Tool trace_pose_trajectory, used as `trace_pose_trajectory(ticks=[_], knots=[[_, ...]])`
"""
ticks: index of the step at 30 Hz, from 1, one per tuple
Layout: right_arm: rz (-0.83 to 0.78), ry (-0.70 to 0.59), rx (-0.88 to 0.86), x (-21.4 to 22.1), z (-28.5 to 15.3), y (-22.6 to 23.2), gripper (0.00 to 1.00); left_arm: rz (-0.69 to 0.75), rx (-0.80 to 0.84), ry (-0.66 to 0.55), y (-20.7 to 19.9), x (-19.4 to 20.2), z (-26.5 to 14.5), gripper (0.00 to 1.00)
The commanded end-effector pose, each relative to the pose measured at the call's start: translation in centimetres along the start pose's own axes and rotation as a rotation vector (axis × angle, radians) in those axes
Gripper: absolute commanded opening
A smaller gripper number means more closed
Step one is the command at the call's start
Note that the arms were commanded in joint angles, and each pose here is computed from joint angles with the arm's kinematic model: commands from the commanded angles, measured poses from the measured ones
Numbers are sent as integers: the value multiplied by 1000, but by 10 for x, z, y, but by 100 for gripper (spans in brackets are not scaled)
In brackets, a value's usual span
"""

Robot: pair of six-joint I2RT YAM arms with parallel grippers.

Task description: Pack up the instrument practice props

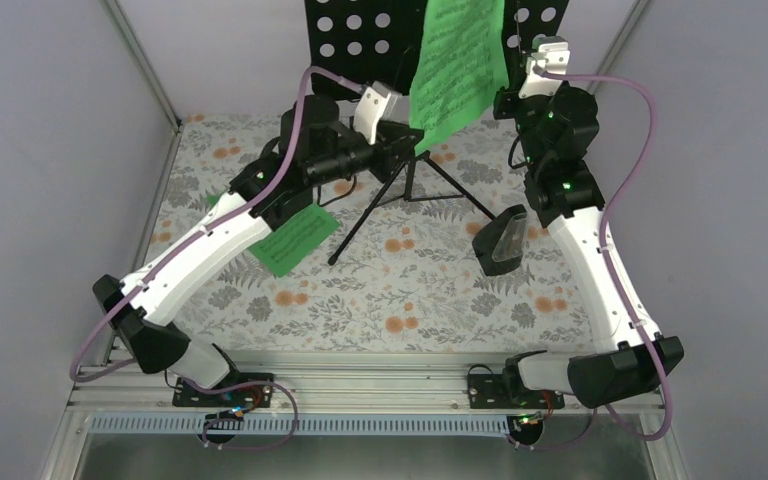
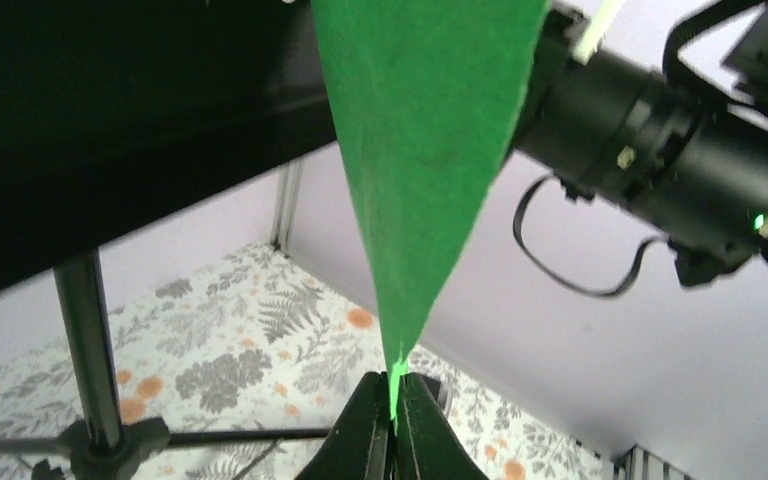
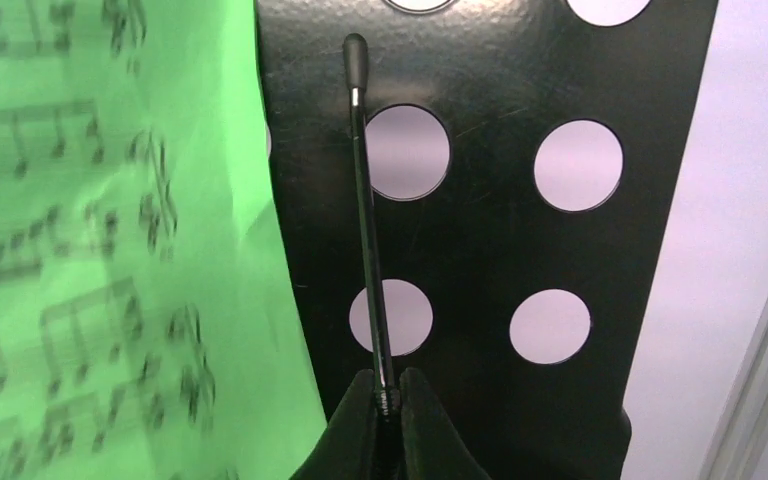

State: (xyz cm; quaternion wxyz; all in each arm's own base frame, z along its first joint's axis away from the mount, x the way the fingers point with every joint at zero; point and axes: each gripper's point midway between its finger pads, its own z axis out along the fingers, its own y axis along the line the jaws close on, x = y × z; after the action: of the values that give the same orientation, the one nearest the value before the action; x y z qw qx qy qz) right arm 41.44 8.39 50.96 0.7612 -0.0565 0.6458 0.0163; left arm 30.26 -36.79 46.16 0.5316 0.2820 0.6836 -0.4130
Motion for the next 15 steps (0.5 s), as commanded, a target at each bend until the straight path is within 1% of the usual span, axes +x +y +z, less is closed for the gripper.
trace_pose_trajectory(ticks=[1,6,10,11,15], knots=[[53,-36,26,-13,2,-5,3,45,25,58,-5,22,-21,3],[69,-34,17,-11,2,-4,4,-5,18,135,-1,61,-45,2],[75,-27,-4,-10,3,-1,4,-91,-1,216,4,107,-66,2],[77,-27,-9,-10,2,0,7,-115,-6,229,5,118,-72,2],[84,-35,-31,-15,-3,2,39,-220,-49,290,15,163,-94,2]])
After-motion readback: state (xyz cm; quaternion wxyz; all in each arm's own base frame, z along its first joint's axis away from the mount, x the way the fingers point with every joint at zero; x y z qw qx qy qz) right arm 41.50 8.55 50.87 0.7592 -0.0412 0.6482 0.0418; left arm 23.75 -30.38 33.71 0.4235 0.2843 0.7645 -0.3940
